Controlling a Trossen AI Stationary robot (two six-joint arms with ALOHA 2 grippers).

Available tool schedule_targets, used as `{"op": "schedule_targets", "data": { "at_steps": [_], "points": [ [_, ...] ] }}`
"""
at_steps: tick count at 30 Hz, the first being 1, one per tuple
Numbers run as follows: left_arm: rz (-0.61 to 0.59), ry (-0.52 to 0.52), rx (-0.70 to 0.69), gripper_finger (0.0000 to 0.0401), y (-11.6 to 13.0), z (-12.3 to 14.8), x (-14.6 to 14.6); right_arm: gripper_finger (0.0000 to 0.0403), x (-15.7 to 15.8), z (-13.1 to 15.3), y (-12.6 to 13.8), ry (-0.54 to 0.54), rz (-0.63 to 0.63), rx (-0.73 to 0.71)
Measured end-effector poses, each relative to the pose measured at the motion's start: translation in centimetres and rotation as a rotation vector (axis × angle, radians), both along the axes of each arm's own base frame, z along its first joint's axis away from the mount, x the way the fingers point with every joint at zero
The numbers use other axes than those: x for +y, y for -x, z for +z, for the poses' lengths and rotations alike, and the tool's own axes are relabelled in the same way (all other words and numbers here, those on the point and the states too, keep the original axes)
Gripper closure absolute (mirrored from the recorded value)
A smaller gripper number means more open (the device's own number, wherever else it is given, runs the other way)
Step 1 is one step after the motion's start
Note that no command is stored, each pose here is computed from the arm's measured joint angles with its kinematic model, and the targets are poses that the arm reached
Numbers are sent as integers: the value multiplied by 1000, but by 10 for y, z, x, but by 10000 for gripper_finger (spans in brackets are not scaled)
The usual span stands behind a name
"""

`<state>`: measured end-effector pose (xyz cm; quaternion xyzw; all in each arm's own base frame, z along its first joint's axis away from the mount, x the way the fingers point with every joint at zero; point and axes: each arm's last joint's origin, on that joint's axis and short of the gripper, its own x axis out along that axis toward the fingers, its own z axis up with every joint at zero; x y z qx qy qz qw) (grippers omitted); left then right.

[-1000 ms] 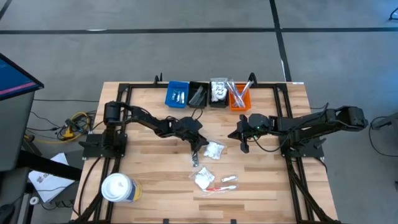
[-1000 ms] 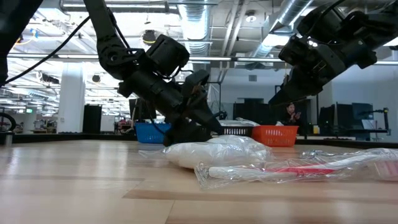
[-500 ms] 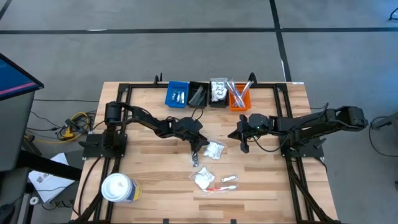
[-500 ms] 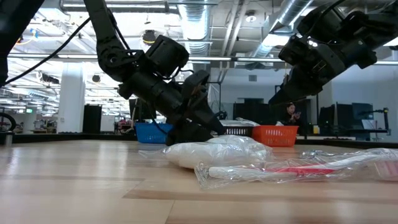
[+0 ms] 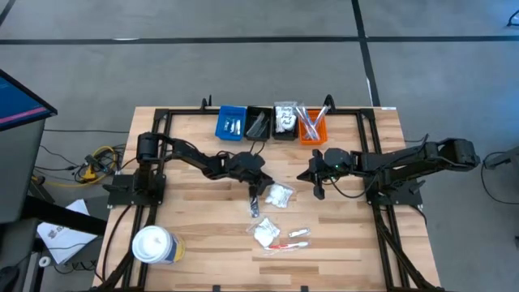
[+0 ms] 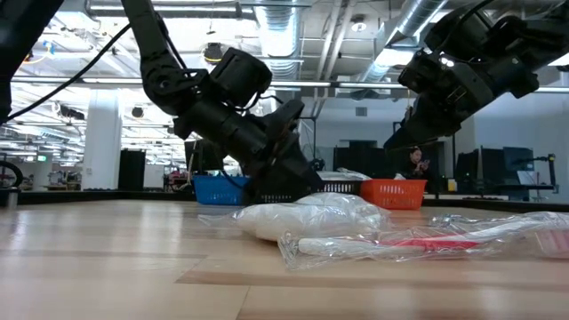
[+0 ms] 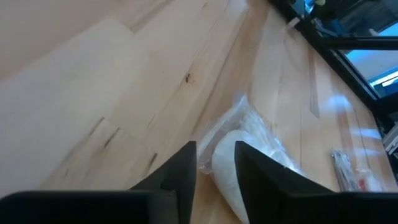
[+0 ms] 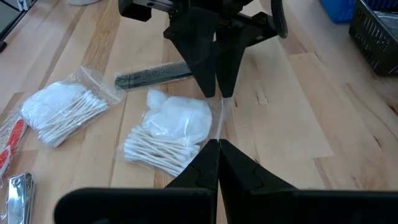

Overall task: Pick & Place Travel size toiletries
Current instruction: Put the white vanity pack into the right black bin

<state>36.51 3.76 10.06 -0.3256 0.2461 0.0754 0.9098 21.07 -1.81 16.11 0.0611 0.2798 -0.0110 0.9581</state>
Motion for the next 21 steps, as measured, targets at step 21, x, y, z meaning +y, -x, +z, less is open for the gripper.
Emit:
{"op": "schedule_targets", "data": {
  "at_steps": [21],
  "points": [
    [15, -135, 2, 172, -1, 1, 0, 402, 0, 0, 0, 1, 0, -4]
  ]
}}
